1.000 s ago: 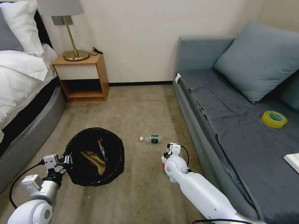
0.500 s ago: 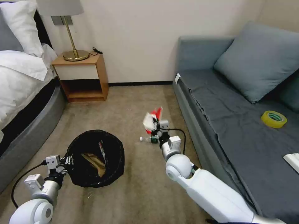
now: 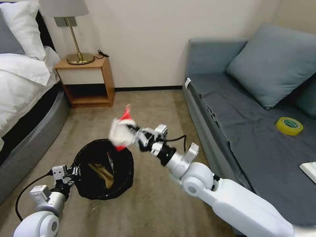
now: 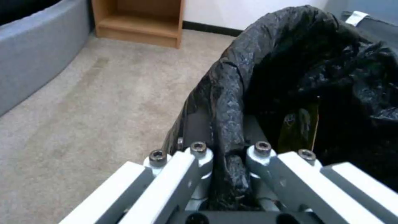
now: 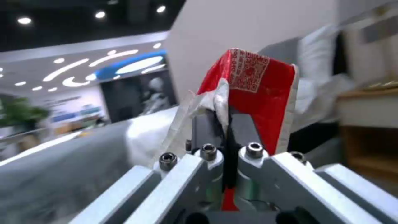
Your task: Pick up the trash bin, then pick up the garbage on the floor and place it into the trash bin.
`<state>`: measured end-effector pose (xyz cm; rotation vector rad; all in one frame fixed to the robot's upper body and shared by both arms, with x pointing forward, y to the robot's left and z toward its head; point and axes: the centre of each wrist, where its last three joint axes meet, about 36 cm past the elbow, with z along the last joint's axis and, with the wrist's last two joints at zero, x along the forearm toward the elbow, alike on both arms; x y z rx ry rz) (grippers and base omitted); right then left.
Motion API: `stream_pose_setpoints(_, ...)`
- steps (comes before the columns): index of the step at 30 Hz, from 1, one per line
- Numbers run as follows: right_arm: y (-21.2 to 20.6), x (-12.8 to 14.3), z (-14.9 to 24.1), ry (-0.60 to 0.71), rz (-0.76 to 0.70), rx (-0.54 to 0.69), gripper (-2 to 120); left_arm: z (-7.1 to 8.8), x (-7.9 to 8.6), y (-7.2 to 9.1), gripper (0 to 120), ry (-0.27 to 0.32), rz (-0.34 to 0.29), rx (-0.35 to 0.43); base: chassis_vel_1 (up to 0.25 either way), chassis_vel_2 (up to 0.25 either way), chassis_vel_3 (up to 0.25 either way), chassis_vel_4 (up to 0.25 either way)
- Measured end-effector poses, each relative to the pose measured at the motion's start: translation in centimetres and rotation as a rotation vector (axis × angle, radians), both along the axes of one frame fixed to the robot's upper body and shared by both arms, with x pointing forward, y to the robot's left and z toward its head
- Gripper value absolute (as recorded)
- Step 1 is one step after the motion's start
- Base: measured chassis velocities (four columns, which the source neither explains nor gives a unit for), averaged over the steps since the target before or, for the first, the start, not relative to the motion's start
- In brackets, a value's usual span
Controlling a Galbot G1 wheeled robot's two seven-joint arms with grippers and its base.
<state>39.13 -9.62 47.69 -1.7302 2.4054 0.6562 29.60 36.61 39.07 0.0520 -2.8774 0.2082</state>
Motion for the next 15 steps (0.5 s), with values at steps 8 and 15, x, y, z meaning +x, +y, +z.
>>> stream_pose_setpoints(8, 1.9, -0.2, -1.7, 0.035, 0.114, -0.078, 0, 0.4, -0.2, -1.3, 4, 0.0, -0.026, -0.035, 0.0, 0.0, 0.0, 0.0)
stream_pose_setpoints(15, 3.4, 0.0, -5.7, 0.058, 0.153, -0.175, 0, 0.5, -0.6, -2.1, 4, 0.001, -0.035, -0.056, 0.0, 0.0, 0.0, 0.0)
